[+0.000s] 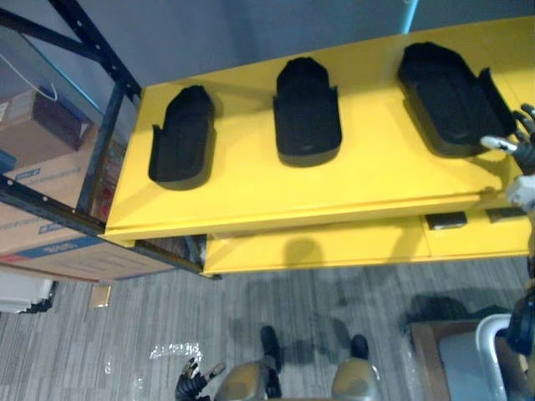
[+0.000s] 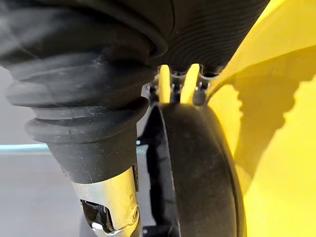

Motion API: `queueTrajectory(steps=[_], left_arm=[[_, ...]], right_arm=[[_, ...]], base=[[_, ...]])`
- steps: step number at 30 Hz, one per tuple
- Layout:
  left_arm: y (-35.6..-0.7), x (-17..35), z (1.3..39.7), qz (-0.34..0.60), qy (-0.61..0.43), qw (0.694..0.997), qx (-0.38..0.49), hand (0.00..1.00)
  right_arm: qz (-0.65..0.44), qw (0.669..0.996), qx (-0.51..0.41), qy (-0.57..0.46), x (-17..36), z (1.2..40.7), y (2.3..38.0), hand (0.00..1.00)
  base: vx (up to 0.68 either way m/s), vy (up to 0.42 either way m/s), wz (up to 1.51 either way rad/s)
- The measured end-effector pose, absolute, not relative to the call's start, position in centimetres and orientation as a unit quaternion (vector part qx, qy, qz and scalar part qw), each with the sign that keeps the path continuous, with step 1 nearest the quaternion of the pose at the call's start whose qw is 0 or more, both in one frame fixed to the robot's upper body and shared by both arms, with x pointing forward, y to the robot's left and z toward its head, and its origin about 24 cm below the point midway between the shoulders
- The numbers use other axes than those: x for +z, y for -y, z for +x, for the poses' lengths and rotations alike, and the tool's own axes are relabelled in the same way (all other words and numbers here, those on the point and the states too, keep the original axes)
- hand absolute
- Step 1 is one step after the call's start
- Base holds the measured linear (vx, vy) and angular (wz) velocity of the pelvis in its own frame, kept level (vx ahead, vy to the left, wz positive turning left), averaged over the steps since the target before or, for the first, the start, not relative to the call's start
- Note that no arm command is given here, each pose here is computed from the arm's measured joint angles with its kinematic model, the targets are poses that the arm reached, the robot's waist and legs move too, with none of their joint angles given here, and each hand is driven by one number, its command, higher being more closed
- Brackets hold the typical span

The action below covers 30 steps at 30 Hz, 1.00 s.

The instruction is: Walk over and take plastic housings, then place them on the shelf

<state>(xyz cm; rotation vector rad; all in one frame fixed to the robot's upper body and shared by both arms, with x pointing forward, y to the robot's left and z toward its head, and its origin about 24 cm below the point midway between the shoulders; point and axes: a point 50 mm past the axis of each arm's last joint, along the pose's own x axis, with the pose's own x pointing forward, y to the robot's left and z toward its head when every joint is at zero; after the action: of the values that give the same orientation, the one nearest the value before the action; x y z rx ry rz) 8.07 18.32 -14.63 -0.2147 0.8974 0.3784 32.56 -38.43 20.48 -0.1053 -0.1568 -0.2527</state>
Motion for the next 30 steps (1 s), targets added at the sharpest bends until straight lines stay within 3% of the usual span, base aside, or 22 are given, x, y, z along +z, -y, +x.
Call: queueTrajectory(steps=[30], left_arm=[[-19.6, -14.6, 7.8, -0.081, -0.434, 0.879, 0.179, 0.00]], right_arm=[[-0.071, 0.988, -0.134, 0.016, 17.5, 31.5, 39.1, 0.00]], base=[[-0.01, 0.003, 0.00]])
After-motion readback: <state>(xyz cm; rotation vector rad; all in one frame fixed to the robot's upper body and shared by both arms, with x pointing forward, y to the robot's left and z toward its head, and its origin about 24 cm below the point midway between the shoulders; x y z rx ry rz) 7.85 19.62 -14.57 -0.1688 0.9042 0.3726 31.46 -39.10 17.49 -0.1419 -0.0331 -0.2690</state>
